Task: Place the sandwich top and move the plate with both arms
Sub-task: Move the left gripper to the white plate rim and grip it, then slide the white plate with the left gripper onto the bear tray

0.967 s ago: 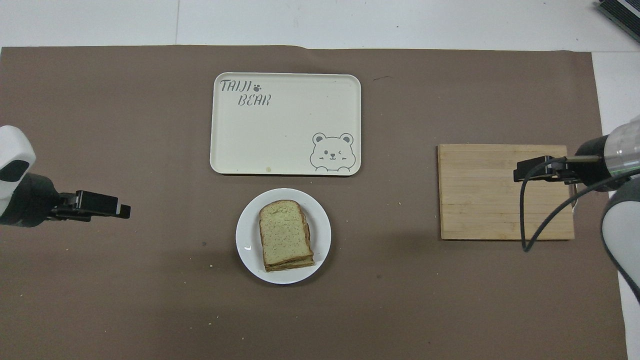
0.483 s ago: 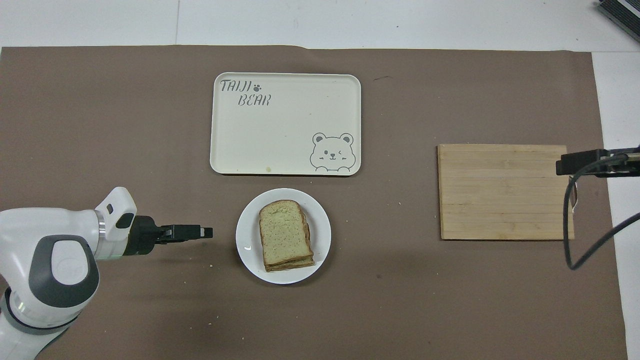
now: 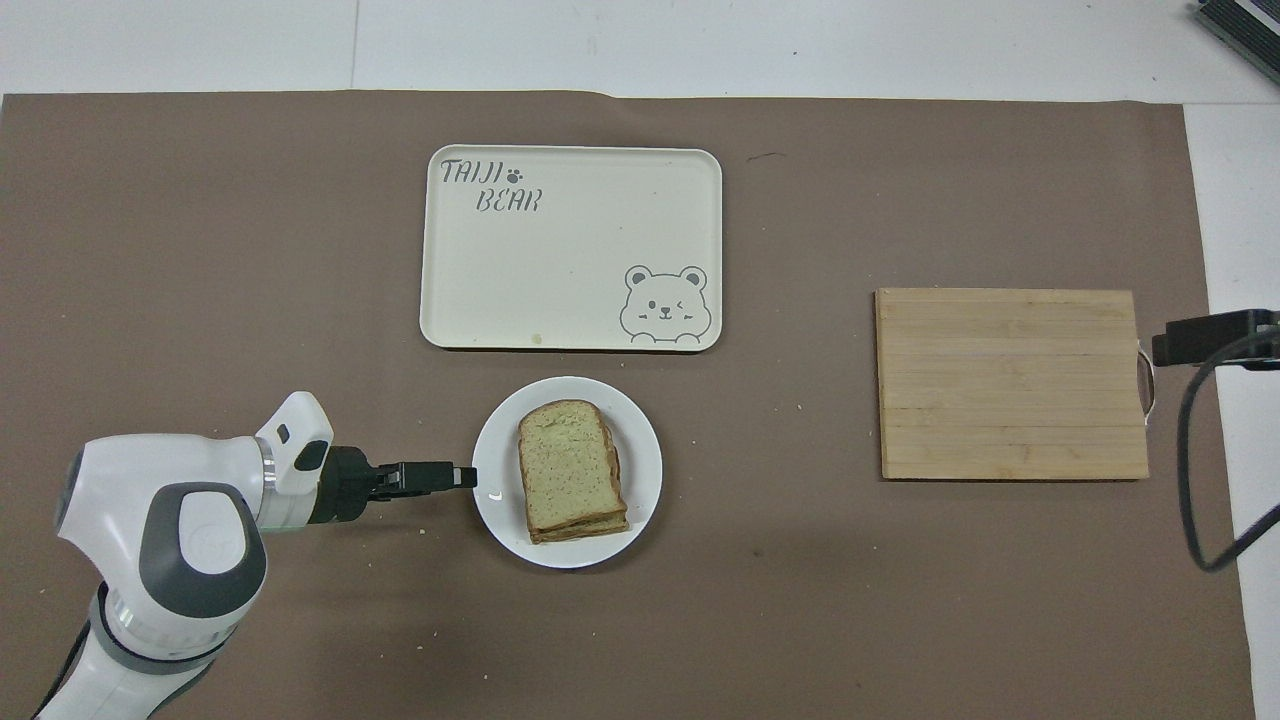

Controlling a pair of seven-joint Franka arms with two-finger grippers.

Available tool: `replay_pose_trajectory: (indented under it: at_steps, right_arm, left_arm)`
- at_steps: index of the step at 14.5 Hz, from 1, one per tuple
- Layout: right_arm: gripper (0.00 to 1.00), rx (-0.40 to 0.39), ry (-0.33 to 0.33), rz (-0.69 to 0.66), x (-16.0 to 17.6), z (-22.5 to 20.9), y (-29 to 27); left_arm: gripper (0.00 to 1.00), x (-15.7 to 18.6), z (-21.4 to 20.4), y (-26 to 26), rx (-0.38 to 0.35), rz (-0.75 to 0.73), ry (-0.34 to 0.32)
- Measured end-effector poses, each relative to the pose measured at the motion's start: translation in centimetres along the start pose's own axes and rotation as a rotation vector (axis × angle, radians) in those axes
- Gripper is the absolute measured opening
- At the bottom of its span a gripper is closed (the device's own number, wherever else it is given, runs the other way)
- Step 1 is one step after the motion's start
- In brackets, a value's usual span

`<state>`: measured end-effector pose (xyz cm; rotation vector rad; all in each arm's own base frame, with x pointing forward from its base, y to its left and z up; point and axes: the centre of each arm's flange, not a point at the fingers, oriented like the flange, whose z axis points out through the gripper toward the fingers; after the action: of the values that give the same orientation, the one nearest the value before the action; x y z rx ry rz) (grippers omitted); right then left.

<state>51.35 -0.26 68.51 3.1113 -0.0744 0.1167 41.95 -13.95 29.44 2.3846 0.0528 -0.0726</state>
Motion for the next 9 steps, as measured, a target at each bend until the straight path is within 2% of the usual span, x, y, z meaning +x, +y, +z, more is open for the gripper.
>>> replay_pose_trajectory:
  at_steps: [1, 3, 4, 7, 9]
  right_arm:
    - [1.0, 0.0, -0.005, 0.0, 0.0, 0.1, 0.0]
    - [1.0, -0.001, -0.015, -0.001, -0.1, 0.2, 0.0]
    - [1.0, -0.001, -0.02, -0.002, -0.2, 0.3, 0.0]
    - [1.0, -0.001, -0.037, -0.019, -0.4, 0.4, 0.0]
    - [1.0, -0.002, -0.045, -0.028, -0.4, 0.5, 0.0]
  left_arm:
    - [0.8, -0.2, 0.5, 0.0, 0.0, -0.004, -0.002]
    - [0.56, -0.7, 1.5, -0.2, 0.002, -0.001, 0.003]
    - [0.51, -0.9, 2.3, -0.3, -0.001, 0.005, 0.003]
    - [0.46, -1.4, 4.3, -1.0, -0.039, 0.001, 0.014]
    - [0.26, -1.5, 4.7, -1.1, -0.048, -0.003, 0.015]
